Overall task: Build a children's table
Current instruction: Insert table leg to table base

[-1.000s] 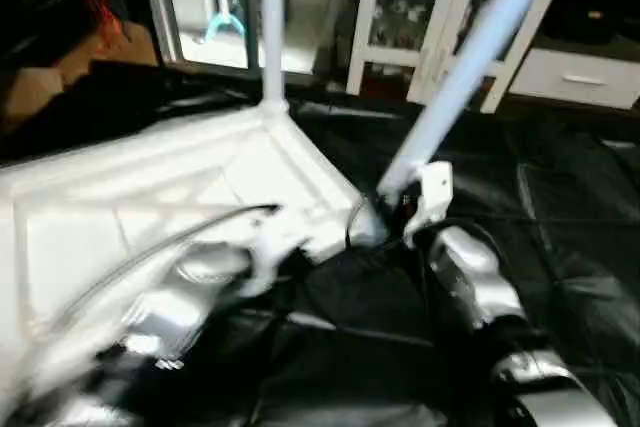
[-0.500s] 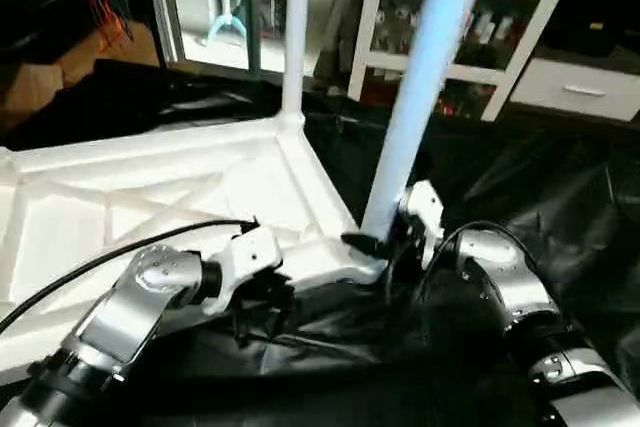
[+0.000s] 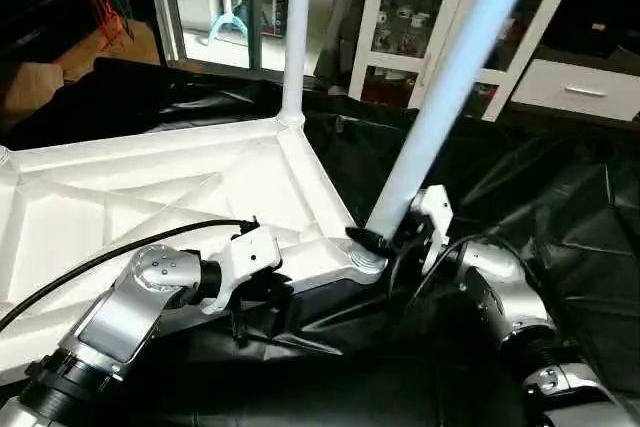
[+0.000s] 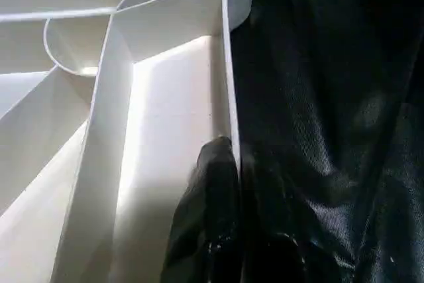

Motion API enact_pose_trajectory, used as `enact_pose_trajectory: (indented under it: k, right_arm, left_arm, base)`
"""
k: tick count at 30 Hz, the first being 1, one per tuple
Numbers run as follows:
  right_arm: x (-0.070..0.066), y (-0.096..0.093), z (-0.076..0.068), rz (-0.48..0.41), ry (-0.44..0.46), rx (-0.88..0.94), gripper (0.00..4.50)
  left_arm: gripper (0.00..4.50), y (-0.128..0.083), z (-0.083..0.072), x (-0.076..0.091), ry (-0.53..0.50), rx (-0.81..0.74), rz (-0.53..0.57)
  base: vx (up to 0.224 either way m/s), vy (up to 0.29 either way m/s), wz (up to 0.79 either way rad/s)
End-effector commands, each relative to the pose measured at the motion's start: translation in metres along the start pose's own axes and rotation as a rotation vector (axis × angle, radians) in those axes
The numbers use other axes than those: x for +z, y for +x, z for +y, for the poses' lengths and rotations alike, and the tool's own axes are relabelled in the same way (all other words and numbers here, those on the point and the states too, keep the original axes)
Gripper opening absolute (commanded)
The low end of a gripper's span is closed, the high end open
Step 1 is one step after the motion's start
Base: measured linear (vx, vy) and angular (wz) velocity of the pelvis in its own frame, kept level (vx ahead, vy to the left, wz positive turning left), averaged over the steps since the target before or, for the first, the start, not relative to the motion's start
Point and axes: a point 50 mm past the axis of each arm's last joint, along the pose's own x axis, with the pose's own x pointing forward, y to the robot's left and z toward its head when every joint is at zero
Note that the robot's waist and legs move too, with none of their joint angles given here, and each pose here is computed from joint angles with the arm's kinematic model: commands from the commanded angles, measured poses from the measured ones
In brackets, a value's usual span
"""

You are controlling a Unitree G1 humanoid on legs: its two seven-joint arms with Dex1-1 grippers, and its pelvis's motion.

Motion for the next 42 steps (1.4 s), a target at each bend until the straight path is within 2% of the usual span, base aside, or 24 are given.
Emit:
enact_pose_trajectory:
  k: [1,3,8,9,10,13,16,24,26,27,35,39,42]
  right_arm:
    - [-0.065,-0.041,-0.004,0.243,0.24,-0.236,1.9]
    - [-0.067,-0.043,-0.003,0.224,0.276,-0.256,1.9]
    - [-0.076,-0.051,0.006,0.3,0.219,-0.175,1.9]
    - [-0.077,-0.052,0.008,0.341,0.17,-0.145,1.9]
    - [-0.077,-0.053,0.008,0.347,0.163,-0.14,1.9]
    - [-0.082,-0.057,0.013,0.466,0.026,-0.042,1.9]
    - [-0.085,-0.06,0.015,0.52,-0.015,-0.009,1.9]
    - [-0.09,-0.059,0.019,0.527,-0.035,-0.008,1.9]
    - [-0.091,-0.058,0.02,0.513,-0.016,-0.021,1.9]
    - [-0.091,-0.056,0.02,0.474,0.041,-0.063,1.9]
    - [-0.086,-0.05,0.013,0.32,0.254,-0.215,1.9]
    - [-0.087,-0.051,0.013,0.297,0.337,-0.238,1.9]
    - [-0.091,-0.054,0.014,0.316,0.408,-0.239,1.9]
  left_arm:
    - [0.0,0.006,-0.012,-0.013,-0.025,-0.094,0.058]
    - [0.0,0.006,-0.012,-0.013,-0.025,-0.094,0.057]
    - [0.0,0.006,-0.012,-0.013,-0.025,-0.099,0.059]
    - [0.0,0.007,-0.013,-0.013,-0.025,-0.102,0.06]
    - [0.0,0.007,-0.013,-0.013,-0.025,-0.102,0.06]
    - [0.0,0.007,-0.013,-0.013,-0.023,-0.105,0.064]
    - [0.0,0.006,-0.013,-0.014,-0.022,-0.106,0.067]
    - [0.0,0.006,-0.013,-0.014,-0.024,-0.103,0.069]
    - [0.0,0.007,-0.013,-0.014,-0.025,-0.103,0.068]
    - [0.0,0.007,-0.013,-0.014,-0.025,-0.104,0.067]
    - [0.0,0.008,-0.012,-0.014,-0.022,-0.106,0.068]
    - [0.0,0.009,-0.012,-0.014,-0.02,-0.109,0.067]
    - [0.0,0.009,-0.012,-0.013,-0.02,-0.111,0.068]
  base:
    - [0.0,0.0,0.0]
    - [0.0,0.0,0.0]
    - [0.0,0.0,0.0]
    - [0.0,0.0,0.0]
    - [0.0,0.0,0.0]
    - [0.0,0.0,0.0]
    - [0.0,0.0,0.0]
    - [0.0,0.0,0.0]
    - [0.0,0.0,0.0]
    - [0.0,0.0,0.0]
    - [0.0,0.0,0.0]
    - [0.0,0.0,0.0]
    - [0.0,0.0,0.0]
